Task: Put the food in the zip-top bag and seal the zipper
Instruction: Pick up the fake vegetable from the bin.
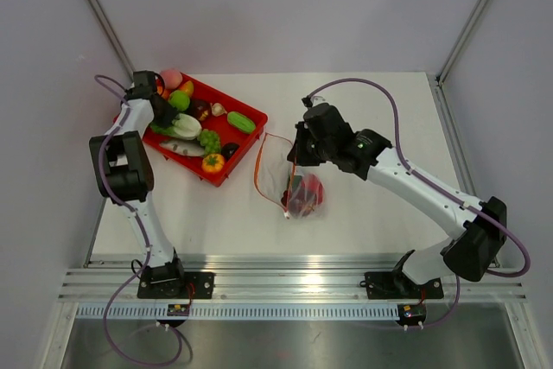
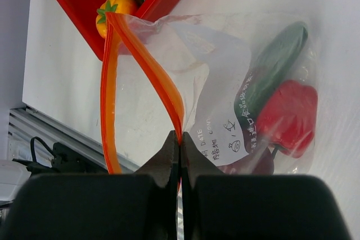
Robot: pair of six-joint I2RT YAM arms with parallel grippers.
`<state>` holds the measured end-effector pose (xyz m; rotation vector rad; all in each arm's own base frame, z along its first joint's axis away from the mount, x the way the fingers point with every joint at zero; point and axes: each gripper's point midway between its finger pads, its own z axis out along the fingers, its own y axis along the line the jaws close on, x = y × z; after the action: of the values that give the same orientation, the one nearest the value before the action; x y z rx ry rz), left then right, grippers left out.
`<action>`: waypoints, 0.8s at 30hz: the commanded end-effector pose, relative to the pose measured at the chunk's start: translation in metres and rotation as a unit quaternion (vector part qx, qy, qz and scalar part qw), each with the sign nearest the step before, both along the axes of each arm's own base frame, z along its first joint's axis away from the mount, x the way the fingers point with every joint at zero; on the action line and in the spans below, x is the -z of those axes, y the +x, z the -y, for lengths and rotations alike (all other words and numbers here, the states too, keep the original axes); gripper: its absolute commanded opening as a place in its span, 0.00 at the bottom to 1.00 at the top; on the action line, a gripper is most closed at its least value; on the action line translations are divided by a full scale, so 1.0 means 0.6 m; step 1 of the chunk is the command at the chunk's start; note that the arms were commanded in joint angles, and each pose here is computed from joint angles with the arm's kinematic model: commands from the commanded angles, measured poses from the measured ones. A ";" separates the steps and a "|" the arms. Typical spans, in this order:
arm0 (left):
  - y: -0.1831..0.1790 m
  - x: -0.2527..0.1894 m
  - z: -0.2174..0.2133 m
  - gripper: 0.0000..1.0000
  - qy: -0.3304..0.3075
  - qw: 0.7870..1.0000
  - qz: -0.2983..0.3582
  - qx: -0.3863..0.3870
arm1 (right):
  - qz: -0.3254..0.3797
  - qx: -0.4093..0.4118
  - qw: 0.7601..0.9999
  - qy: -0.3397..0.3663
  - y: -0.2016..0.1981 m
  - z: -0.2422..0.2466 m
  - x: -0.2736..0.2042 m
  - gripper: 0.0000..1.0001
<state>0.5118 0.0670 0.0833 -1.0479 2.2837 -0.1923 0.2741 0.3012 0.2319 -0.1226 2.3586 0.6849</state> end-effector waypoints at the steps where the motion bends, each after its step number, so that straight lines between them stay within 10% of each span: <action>1: -0.009 -0.093 -0.003 0.16 0.016 0.998 0.065 0.001 | 0.022 0.002 0.999 0.027 0.013 -0.013 -0.041 0.00; 13: -0.121 -0.309 -0.006 0.00 0.081 0.983 0.162 -0.011 | 0.018 -0.007 0.999 0.038 0.006 -0.025 -0.046 0.00; 24: -0.262 -0.488 0.205 0.00 0.089 0.928 0.294 0.211 | 0.018 -0.007 0.999 0.046 0.012 -0.035 -0.052 0.00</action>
<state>0.3730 -0.0175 0.3604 -0.5173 1.8726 -0.3330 0.2758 0.3061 0.2345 -0.1086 2.3595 0.7002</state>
